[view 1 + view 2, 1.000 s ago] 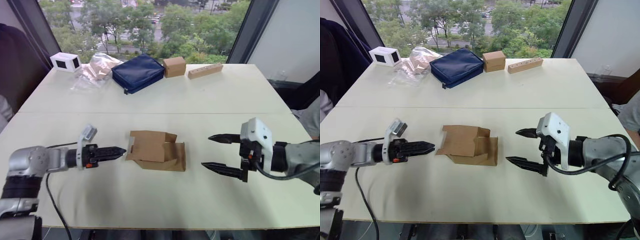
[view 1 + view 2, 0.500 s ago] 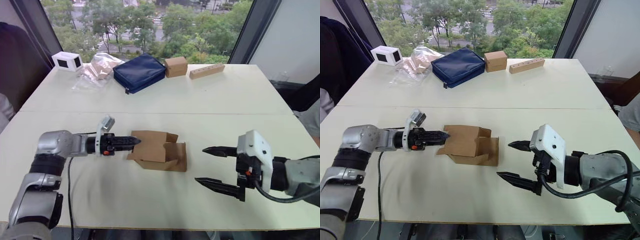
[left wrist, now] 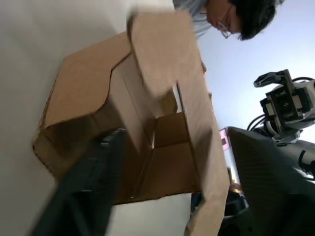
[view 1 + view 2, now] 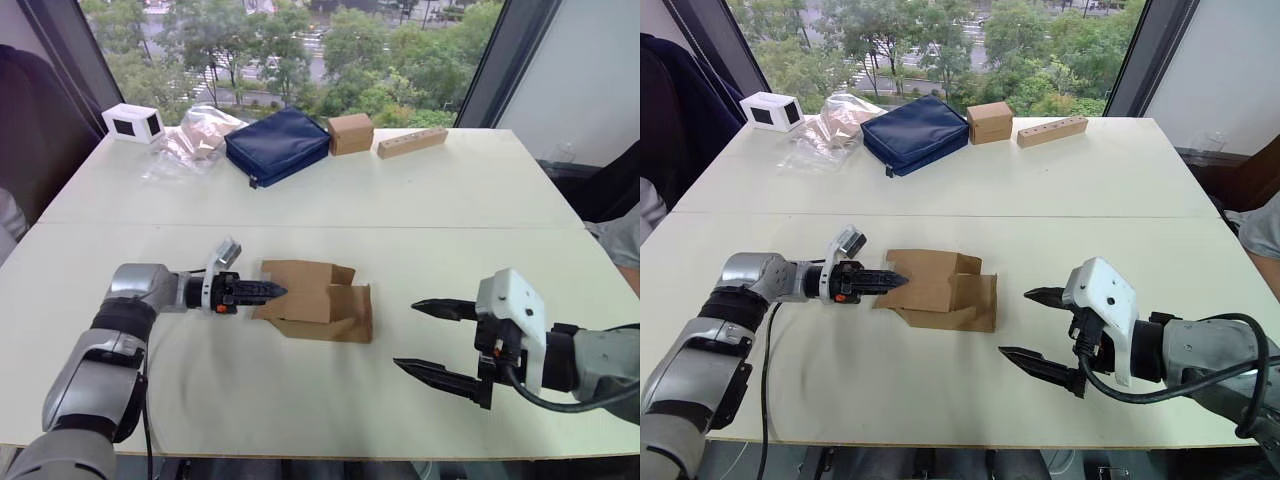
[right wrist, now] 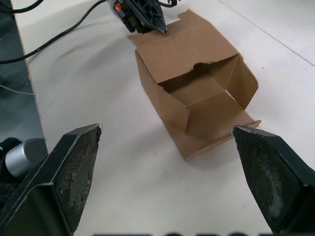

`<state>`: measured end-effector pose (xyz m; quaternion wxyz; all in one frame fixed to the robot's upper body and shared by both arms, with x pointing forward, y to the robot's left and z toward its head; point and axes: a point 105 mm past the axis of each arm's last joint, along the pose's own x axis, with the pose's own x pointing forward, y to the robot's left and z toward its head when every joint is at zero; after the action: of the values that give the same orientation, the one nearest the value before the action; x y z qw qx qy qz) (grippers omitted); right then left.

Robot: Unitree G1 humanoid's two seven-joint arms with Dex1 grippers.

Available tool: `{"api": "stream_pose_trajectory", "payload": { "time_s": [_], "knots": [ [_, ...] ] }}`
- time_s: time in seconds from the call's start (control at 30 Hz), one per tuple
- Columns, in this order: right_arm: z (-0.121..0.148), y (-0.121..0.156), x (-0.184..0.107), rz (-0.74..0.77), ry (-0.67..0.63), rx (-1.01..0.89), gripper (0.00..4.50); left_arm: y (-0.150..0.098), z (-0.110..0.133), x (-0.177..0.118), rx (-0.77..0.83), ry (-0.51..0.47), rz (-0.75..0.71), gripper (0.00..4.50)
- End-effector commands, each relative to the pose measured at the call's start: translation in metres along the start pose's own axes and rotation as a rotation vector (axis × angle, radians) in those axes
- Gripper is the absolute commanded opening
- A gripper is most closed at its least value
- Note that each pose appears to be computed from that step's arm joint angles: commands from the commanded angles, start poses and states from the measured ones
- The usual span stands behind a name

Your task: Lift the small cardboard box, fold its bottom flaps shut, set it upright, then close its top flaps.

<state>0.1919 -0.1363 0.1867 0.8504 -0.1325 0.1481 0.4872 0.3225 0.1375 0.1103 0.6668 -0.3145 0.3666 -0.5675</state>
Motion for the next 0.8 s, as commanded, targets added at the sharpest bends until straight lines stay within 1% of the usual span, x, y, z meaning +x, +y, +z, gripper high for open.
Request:
{"api": "stream_pose_trajectory", "payload": {
  "time_s": [0.03, 0.13, 0.17, 0.27, 0.37, 0.47, 0.5, 0.57, 0.7, 0.8],
  "knots": [
    [0.005, 0.005, 0.001, 0.003, -0.015, -0.045, 4.5, -0.014, 0.011, 0.005, 0.042, -0.01, -0.06, 1.53],
    [0.004, 0.005, 0.002, 0.004, -0.013, -0.044, 4.5, -0.015, 0.01, 0.008, 0.043, -0.003, -0.074, 0.27],
    [0.004, 0.004, 0.002, 0.003, -0.013, -0.044, 4.5, -0.014, 0.01, 0.008, 0.043, -0.001, -0.07, 0.08],
    [0.003, 0.004, 0.002, 0.001, -0.01, -0.042, 4.5, -0.014, 0.011, 0.008, 0.043, -0.004, -0.062, 0.08],
    [0.002, 0.003, 0.002, -0.002, -0.007, -0.042, 4.5, -0.019, 0.012, 0.01, 0.056, -0.012, -0.091, 0.08],
    [0.001, 0.002, 0.002, -0.005, -0.006, -0.041, 4.5, -0.021, 0.013, 0.01, 0.058, -0.013, -0.1, 0.81],
    [0.0, 0.001, 0.002, -0.006, -0.006, -0.04, 4.5, -0.021, 0.013, 0.01, 0.06, -0.017, -0.094, 1.14],
    [0.0, 0.001, 0.002, -0.006, -0.006, -0.039, 4.5, -0.023, 0.014, 0.011, 0.066, -0.016, -0.099, 1.96],
    [-0.001, -0.001, 0.003, -0.007, -0.008, -0.038, 4.5, -0.027, 0.015, 0.015, 0.073, -0.004, -0.106, 1.96],
    [-0.001, -0.002, 0.004, -0.01, -0.011, -0.038, 4.5, -0.029, 0.013, 0.018, 0.079, 0.024, -0.115, 1.96]
  ]
}}
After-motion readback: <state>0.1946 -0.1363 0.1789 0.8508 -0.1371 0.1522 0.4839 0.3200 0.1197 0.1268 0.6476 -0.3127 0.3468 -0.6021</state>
